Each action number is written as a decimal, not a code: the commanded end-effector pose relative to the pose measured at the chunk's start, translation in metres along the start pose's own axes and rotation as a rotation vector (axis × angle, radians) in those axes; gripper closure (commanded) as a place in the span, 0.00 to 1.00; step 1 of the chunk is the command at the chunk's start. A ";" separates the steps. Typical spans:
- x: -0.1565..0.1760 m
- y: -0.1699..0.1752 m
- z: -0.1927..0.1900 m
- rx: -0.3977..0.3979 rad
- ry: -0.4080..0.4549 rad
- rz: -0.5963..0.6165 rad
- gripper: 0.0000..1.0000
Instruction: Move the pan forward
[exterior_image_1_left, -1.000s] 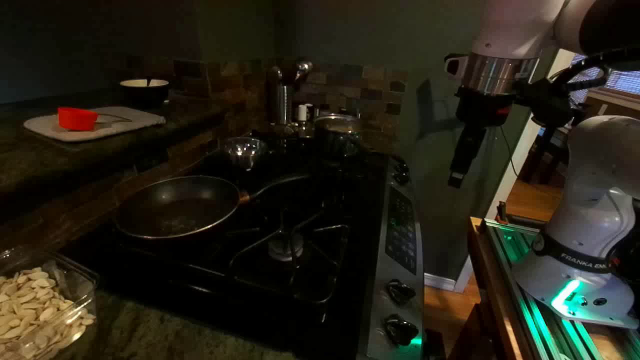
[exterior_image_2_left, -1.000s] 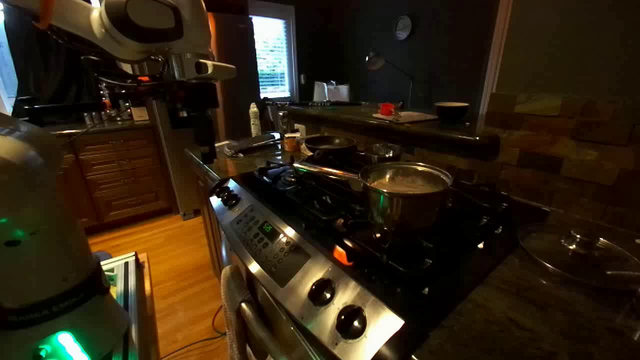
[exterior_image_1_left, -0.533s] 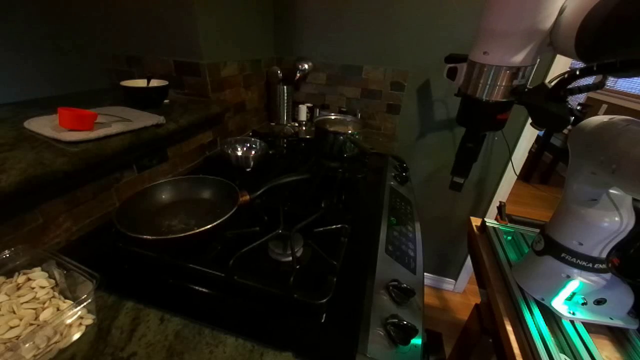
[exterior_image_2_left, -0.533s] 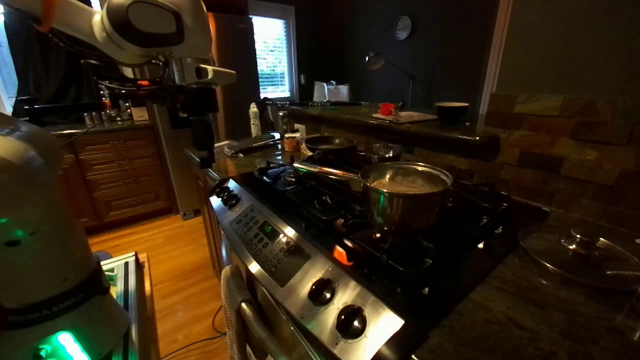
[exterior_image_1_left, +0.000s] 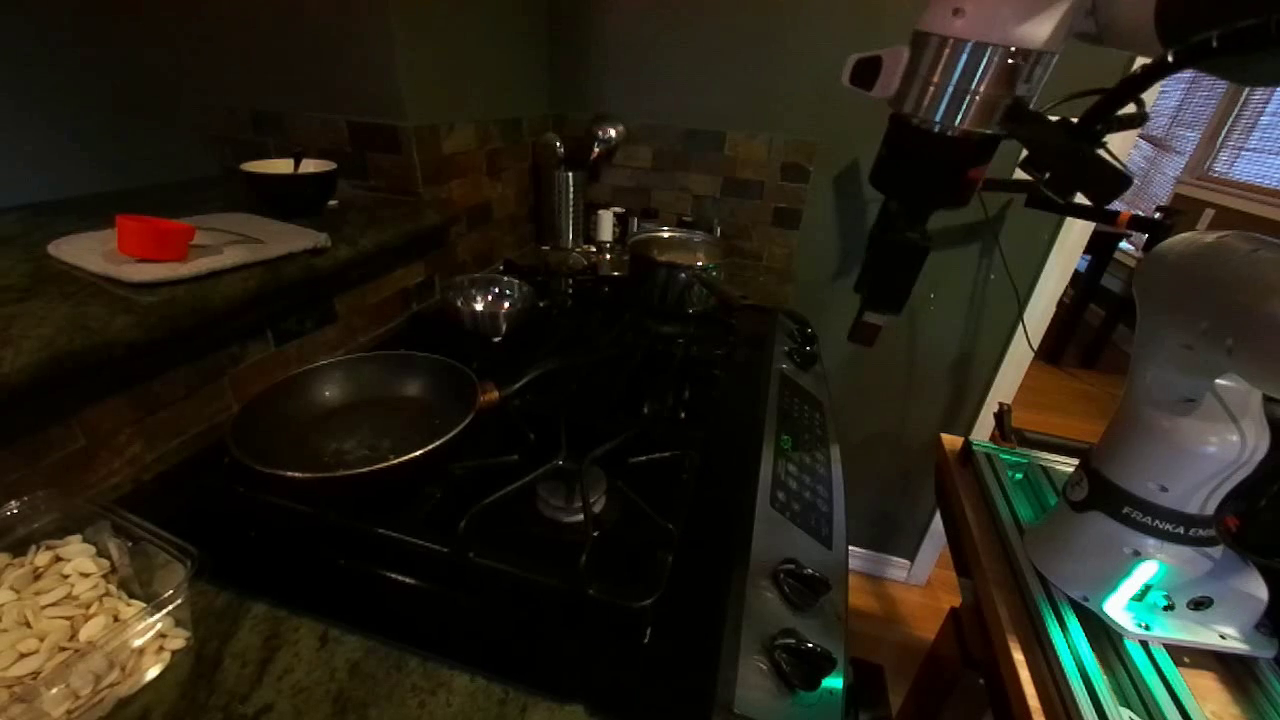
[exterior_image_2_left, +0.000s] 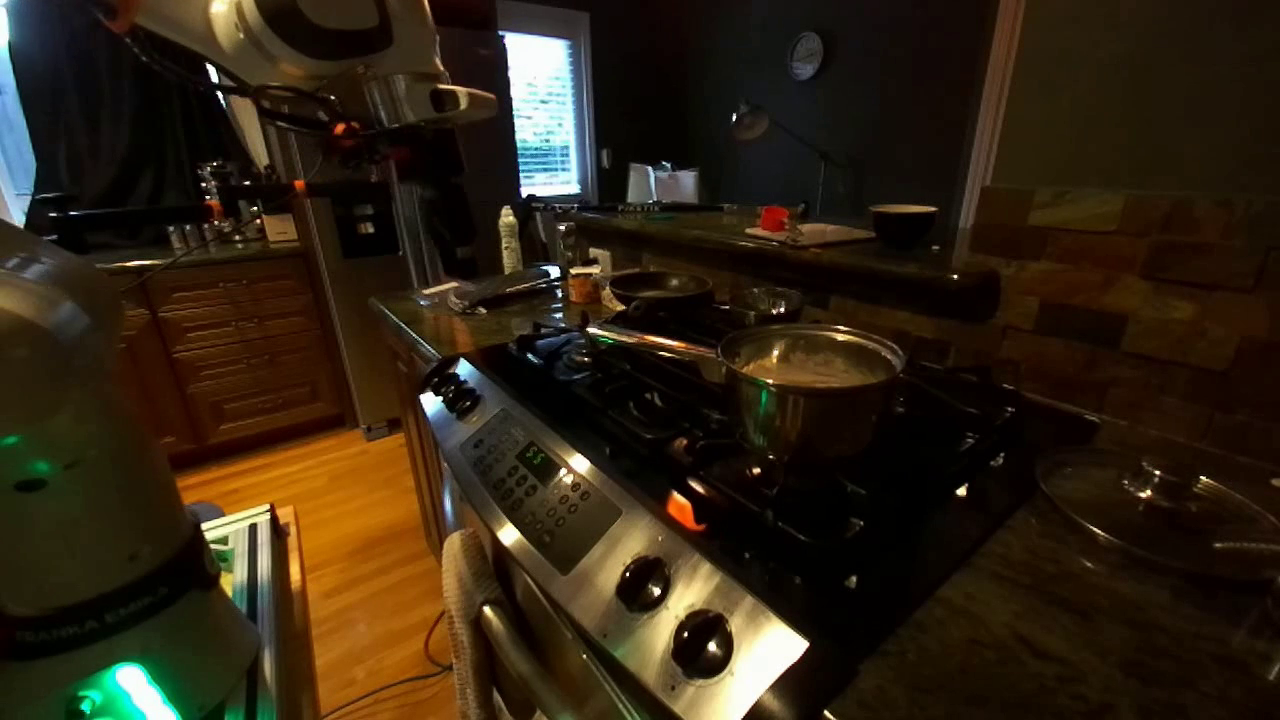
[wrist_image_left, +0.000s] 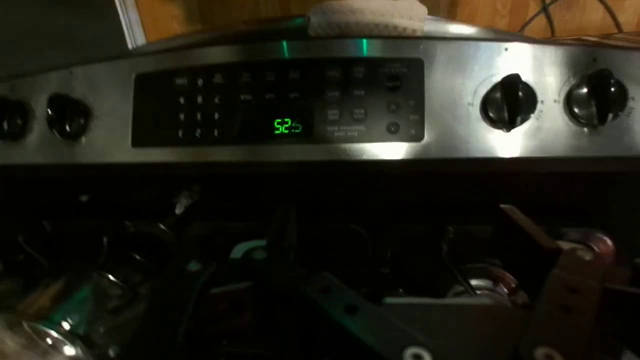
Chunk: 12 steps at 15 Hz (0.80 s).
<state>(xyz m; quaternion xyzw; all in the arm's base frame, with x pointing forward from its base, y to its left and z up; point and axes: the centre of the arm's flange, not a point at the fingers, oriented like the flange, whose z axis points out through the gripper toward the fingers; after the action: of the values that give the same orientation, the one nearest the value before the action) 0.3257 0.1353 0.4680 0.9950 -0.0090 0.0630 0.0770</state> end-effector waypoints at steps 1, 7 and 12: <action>0.065 -0.025 -0.006 0.011 0.042 -0.199 0.00; 0.148 -0.060 -0.008 0.073 0.165 -0.503 0.00; 0.210 -0.063 0.006 0.169 0.231 -0.744 0.00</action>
<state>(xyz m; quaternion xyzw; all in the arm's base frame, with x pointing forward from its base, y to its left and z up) 0.4917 0.1960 0.4814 0.9417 0.3016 0.1435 0.0404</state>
